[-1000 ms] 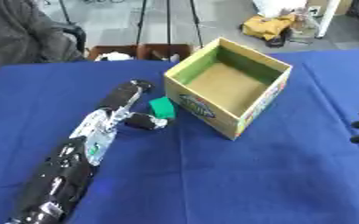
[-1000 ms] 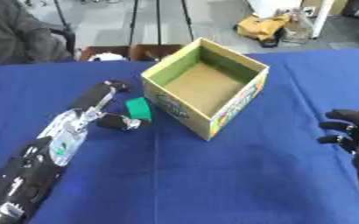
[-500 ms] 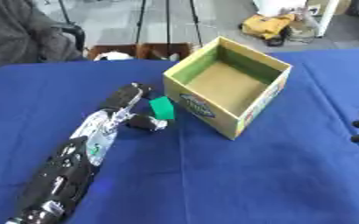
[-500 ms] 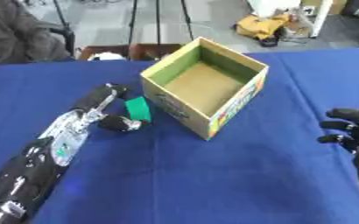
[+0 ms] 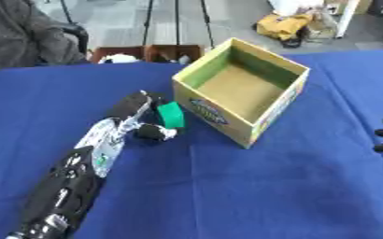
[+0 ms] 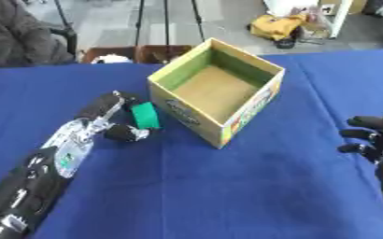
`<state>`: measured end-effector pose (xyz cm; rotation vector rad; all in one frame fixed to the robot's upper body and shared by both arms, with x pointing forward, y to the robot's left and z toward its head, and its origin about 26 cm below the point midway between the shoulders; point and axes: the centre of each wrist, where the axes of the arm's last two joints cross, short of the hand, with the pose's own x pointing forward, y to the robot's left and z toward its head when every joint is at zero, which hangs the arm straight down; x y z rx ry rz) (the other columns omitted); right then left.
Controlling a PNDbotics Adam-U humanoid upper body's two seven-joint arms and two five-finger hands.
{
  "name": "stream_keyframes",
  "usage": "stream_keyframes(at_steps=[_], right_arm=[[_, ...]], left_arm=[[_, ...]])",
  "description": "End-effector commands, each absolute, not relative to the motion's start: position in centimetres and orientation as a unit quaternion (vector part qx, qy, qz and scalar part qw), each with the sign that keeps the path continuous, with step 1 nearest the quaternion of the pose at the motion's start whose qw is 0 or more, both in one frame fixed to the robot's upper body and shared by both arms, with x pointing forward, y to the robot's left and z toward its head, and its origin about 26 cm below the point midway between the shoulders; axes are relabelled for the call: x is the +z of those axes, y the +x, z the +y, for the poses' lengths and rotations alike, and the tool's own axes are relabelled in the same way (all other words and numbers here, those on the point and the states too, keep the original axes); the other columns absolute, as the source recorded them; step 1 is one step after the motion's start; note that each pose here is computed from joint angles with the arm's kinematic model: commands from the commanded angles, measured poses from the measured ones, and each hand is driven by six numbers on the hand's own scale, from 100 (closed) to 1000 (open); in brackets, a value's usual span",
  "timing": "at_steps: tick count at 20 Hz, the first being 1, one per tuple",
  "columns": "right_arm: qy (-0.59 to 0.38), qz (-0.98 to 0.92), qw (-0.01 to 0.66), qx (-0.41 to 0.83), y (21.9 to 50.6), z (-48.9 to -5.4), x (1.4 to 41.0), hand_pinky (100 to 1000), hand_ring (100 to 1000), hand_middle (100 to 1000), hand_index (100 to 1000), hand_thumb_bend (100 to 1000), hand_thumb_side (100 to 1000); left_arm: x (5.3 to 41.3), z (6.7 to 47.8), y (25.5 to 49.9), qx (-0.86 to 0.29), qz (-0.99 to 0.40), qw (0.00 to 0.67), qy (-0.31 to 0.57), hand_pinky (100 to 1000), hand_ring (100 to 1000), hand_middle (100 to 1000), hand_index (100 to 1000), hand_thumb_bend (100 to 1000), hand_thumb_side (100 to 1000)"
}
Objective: Pick up objects on the table and place them in the box.
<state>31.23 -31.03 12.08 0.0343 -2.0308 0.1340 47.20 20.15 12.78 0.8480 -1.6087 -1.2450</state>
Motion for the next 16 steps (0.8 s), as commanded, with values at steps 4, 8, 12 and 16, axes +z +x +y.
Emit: stream_keyframes(at_steps=[4, 8, 12, 16], right_arm=[[0.014, -0.854, 0.516, 0.062, 31.3, -31.1, 12.8, 571, 700, 694, 726, 100, 865], [0.013, -0.854, 0.517, 0.061, 31.2, -31.1, 12.8, 571, 700, 694, 726, 100, 865], [0.012, -0.854, 0.517, 0.059, 31.2, -31.2, 12.7, 571, 700, 694, 726, 100, 865], [0.012, -0.853, 0.518, 0.059, 31.2, -31.2, 12.7, 571, 700, 694, 726, 100, 864]], left_arm=[[14.0, 20.3, 47.5, -0.498, -0.657, 0.444, 0.351, 534, 574, 435, 644, 543, 469], [14.0, 20.3, 47.4, -0.493, -0.658, 0.447, 0.352, 521, 533, 383, 582, 424, 393], [14.4, 20.4, 47.4, -0.484, -0.664, 0.447, 0.354, 505, 497, 329, 525, 254, 296], [15.0, 20.5, 47.3, -0.477, -0.67, 0.446, 0.354, 495, 478, 300, 496, 152, 251]])
